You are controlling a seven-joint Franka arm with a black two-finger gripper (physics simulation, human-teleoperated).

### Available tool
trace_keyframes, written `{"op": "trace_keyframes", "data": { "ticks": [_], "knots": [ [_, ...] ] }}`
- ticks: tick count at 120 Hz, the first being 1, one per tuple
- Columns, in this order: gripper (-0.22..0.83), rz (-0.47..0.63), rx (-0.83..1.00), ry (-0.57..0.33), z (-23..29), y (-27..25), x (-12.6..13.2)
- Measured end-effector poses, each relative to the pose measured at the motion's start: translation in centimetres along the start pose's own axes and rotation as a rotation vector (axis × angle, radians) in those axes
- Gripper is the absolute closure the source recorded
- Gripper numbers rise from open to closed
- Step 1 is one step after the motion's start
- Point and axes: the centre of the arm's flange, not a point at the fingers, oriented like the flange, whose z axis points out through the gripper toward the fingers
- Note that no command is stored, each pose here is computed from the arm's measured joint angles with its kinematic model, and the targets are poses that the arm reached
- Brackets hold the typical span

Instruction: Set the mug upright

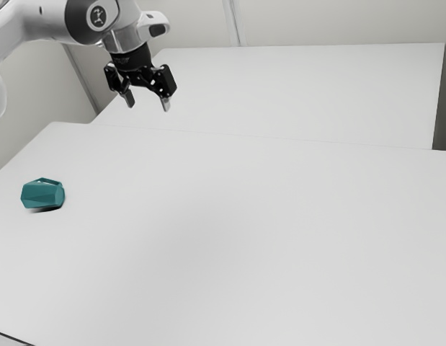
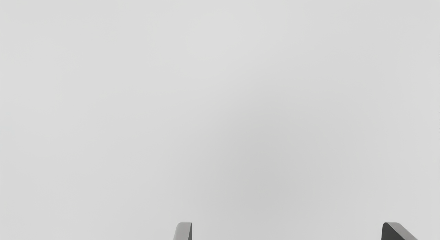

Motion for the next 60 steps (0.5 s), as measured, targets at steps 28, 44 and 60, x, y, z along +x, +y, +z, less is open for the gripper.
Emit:
{"op": "trace_keyframes", "data": {
  "ticks": [28, 44, 60],
  "knots": [
    [0.00, 0.016, -0.004, 0.001, -0.2, 0.8, -0.3],
    [0.00, 0.003, -0.029, 0.009, -1.1, 0.0, -1.2],
    [0.00, -0.015, -0.067, 0.007, -1.1, -0.8, -1.4]
  ]
}}
